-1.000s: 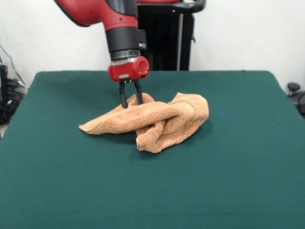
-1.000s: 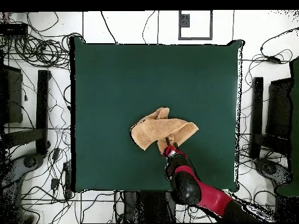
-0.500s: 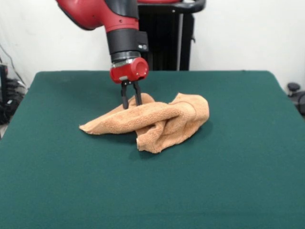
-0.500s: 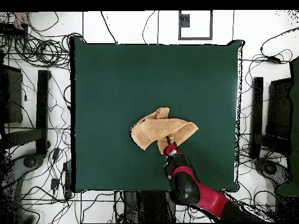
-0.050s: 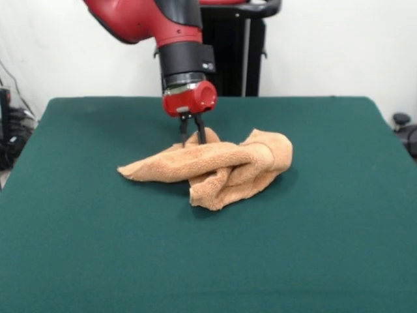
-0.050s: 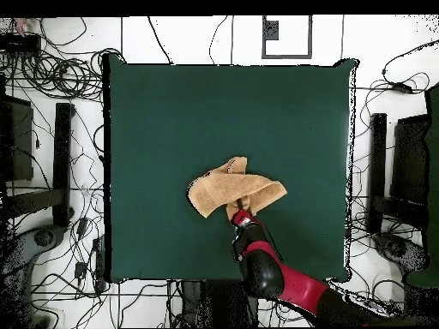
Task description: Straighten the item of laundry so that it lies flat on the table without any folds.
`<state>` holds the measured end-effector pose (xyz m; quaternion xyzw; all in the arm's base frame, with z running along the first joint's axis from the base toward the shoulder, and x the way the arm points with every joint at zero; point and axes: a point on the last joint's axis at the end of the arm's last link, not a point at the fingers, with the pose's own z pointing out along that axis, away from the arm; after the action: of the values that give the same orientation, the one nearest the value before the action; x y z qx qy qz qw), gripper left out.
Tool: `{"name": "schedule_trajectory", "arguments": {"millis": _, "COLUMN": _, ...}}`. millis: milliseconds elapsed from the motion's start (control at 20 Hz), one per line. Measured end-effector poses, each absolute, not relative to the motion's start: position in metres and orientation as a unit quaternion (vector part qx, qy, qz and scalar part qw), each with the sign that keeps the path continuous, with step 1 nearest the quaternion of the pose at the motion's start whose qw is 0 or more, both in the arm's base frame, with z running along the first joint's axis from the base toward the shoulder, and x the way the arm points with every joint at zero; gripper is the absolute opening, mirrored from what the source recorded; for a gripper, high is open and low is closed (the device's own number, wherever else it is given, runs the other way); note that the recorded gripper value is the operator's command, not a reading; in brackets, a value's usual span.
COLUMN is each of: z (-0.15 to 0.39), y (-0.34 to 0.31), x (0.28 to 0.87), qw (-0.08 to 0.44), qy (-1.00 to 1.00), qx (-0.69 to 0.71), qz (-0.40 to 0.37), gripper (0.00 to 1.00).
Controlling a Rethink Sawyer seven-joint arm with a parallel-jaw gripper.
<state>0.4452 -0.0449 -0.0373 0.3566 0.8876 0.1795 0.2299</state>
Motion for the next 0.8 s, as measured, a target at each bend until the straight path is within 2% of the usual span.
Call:
{"name": "schedule_trajectory", "arguments": {"millis": 450, "z": -0.038, "y": -0.015, "x": 0.448, "qw": 0.23, "qy": 0.899, "qx": 0.329, "qz": 0.177, "gripper": 0.0}}
{"name": "schedule_trajectory", "arguments": {"millis": 800, "z": -0.031, "y": -0.025, "x": 0.455, "qw": 0.243, "qy": 0.898, "qx": 0.326, "qz": 0.169, "gripper": 0.0}}
